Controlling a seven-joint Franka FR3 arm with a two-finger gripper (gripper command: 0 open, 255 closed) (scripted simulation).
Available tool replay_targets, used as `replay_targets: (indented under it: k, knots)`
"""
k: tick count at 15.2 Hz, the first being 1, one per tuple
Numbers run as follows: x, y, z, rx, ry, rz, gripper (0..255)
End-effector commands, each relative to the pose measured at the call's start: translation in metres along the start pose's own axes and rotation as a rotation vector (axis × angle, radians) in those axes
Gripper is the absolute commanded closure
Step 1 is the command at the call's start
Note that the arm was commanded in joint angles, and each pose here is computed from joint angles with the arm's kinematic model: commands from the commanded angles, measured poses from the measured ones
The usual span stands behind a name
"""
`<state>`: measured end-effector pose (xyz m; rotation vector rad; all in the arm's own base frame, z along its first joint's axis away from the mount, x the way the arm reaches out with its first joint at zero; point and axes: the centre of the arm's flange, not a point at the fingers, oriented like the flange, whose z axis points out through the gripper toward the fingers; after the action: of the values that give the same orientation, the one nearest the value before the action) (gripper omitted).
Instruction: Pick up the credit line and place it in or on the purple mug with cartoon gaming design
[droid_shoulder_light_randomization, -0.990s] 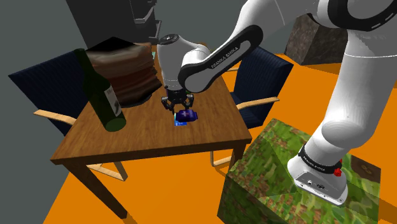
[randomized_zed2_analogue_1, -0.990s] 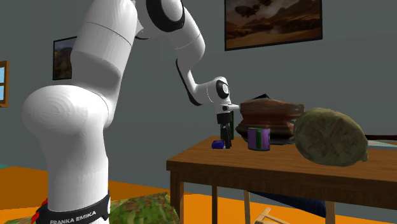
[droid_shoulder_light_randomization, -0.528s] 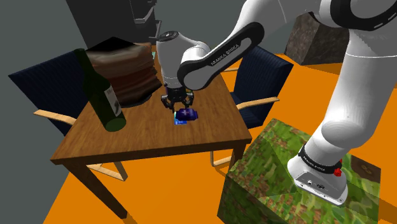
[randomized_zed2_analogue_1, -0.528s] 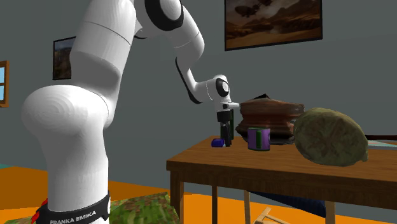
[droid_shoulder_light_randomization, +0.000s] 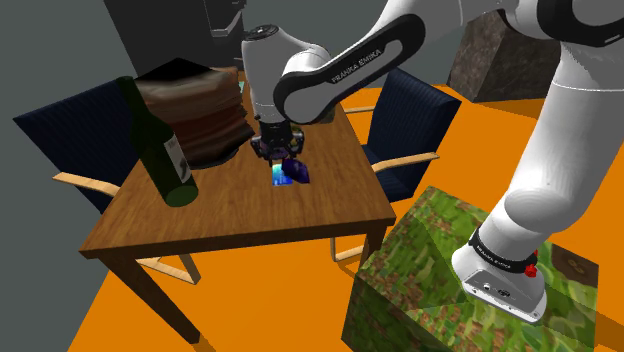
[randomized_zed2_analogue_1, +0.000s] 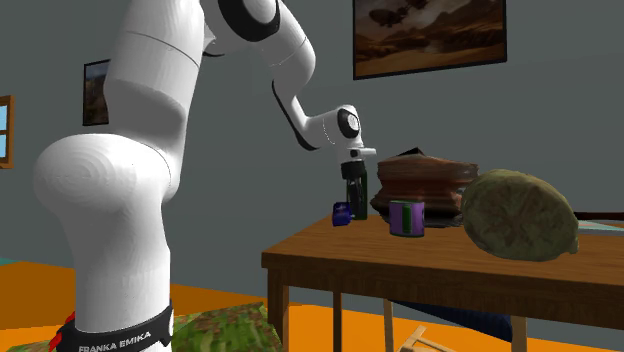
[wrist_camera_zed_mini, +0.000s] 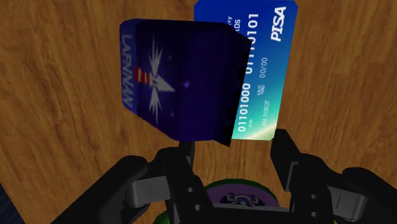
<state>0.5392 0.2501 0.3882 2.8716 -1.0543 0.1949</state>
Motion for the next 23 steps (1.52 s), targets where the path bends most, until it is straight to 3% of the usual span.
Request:
replay_targets:
  k: [1,22,23]
  knots:
    - [0.001,0.001,-0.011,0.0,0.0,0.0,255]
    - [0.016,0.004,-0.118,0.0,0.0,0.0,255]
    - [0.03,0.004,-0.117,0.0,0.0,0.0,255]
